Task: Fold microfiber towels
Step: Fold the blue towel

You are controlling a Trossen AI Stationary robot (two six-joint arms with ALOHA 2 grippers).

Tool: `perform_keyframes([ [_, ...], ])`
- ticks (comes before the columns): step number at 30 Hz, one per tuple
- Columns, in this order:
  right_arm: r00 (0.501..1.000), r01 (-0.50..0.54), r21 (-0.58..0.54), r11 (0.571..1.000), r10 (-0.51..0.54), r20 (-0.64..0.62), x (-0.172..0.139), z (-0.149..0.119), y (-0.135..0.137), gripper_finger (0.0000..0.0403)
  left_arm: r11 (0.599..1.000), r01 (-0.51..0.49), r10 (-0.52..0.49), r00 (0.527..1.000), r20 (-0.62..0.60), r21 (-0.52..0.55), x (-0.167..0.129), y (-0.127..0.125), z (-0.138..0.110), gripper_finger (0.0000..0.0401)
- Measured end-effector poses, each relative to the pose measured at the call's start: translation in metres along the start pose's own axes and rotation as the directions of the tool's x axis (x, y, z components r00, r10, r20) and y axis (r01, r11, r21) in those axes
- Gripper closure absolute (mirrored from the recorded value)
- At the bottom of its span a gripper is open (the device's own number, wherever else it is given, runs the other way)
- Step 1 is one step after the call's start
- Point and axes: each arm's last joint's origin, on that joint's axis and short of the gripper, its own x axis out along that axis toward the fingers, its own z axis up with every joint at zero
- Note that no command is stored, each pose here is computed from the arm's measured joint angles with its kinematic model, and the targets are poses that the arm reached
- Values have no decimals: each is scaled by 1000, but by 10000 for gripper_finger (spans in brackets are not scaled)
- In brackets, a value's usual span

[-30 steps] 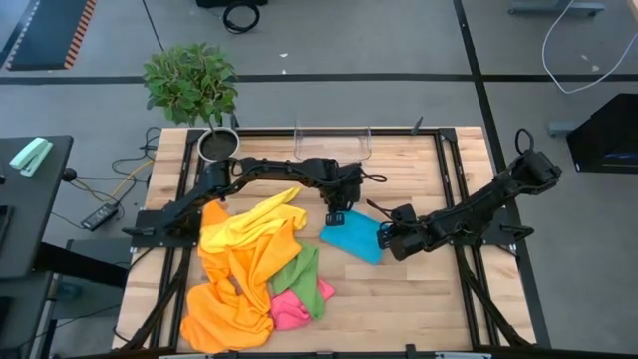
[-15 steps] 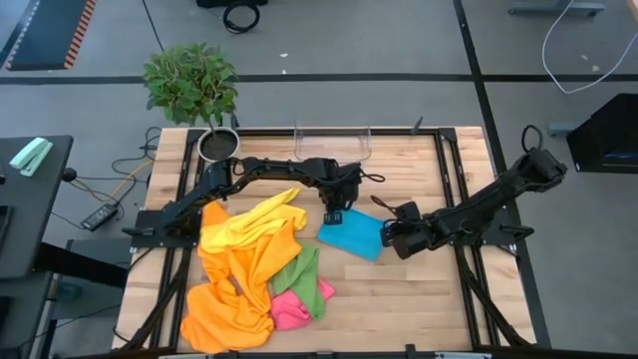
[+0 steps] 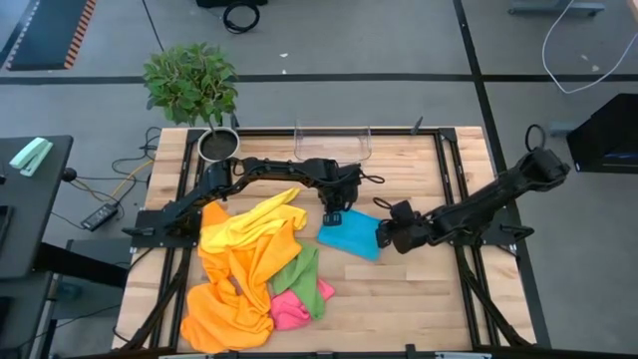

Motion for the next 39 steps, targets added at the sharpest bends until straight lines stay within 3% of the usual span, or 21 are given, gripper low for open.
perform_keyframes([
  [6, 999, 21, -12, 1000, -21, -25, 20, -2, -10, 400, 1000, 3, -3, 1000, -12, -1, 0, -1, -1, 392],
  [13, 997, 64, -49, 997, -66, -44, 33, -2, -13, 401, 1000, -14, 14, 999, -32, -3, -6, -1, -2, 355],
  [20, 997, 56, -52, 997, -58, -46, 35, -3, -12, 402, 995, -85, 83, 996, -39, -54, -46, -5, -3, 316],
  [25, 997, 52, -57, 997, -55, -53, 34, -2, -12, 402, 995, -16, 15, 1000, -12, -96, -51, -19, 1, 302],
  [32, 997, 46, -55, 997, -49, -62, 32, -1, -12, 402, 1000, 19, -19, 999, 42, 0, -22, -52, 10, 347],
  [36, 997, 35, -61, 998, -39, -63, 30, -1, -12, 402, 1000, 12, -12, 1000, -5, -12, -5, -47, -2, 390],
  [39, 997, 0, -58, 998, -4, -74, 23, 3, -9, 403, 999, 11, -11, 1000, 0, -42, 5, -39, -12, 390],
])
